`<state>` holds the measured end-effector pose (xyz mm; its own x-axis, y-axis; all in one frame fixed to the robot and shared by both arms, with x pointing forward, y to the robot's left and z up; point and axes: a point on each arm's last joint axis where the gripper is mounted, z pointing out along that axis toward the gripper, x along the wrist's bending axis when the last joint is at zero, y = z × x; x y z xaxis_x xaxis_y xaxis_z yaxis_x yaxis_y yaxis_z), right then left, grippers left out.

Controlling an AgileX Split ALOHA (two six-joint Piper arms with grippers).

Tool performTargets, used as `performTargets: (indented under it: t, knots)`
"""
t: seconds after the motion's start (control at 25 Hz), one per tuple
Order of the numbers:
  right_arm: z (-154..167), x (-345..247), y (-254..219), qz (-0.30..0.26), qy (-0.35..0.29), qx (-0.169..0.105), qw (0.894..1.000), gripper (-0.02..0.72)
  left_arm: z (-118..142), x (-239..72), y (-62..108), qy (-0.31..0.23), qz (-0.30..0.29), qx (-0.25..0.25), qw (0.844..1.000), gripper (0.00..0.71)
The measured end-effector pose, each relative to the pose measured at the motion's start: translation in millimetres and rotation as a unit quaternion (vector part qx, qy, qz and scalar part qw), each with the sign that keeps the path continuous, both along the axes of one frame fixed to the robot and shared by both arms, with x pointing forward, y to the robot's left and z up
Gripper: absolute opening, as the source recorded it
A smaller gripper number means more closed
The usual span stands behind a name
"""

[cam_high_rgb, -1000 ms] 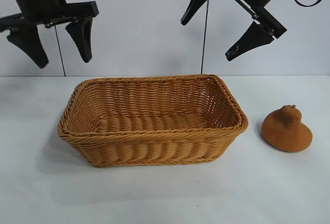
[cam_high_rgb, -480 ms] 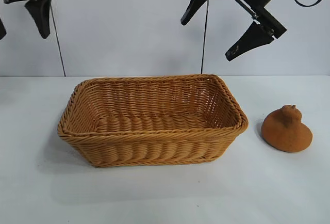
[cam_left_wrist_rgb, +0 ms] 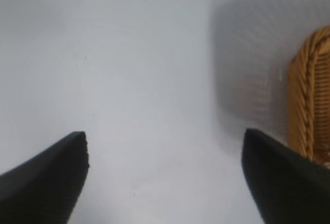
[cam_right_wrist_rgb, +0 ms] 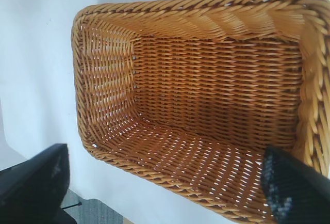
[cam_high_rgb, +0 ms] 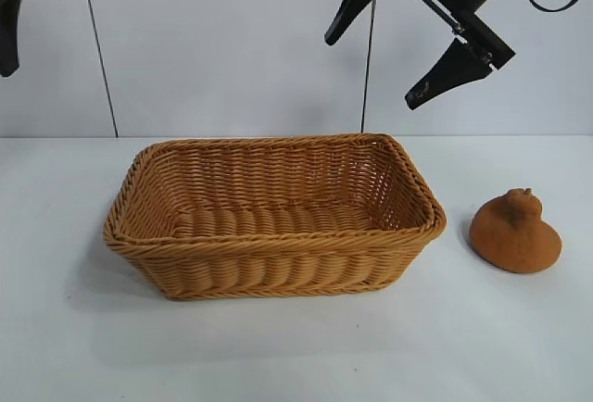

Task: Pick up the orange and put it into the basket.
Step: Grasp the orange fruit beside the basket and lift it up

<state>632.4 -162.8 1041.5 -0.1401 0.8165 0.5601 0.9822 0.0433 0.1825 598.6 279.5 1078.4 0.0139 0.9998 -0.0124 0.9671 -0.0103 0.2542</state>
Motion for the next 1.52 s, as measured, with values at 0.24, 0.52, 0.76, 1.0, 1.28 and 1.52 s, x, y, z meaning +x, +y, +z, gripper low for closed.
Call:
performTargets:
  t: [0.24, 0.52, 0.76, 1.0, 1.28, 1.52]
  knots:
    - [0, -1, 0, 0.002, 0.003, 0.0, 1.0, 0.694, 17, -80, 5.1, -0.007, -0.002, 0.003, 1.0, 0.582]
    - [0, -2, 0, 0.005, 0.007, 0.0, 1.0, 0.694, 26, -177, 11.2, -0.055, -0.001, 0.001, 0.998, 0.582]
    - [0, -2, 0, 0.005, 0.007, 0.0, 1.0, 0.694, 3, -248, 15.5, -0.086, -0.001, -0.002, 0.996, 0.582]
    - [0, -2, 0, 0.008, 0.005, -0.001, 1.0, 0.694, -22, -295, 17.9, -0.183, -0.001, -0.011, 0.983, 0.582]
    - [9, -2, -3, 0.024, -0.024, -0.017, 0.999, 0.694, -30, -324, 19.0, -0.276, -0.001, -0.021, 0.961, 0.582]
    - [35, 4, -15, 0.021, -0.078, -0.094, 0.992, 0.694, -26, -347, 20.2, -0.352, -0.002, -0.027, 0.936, 0.582]
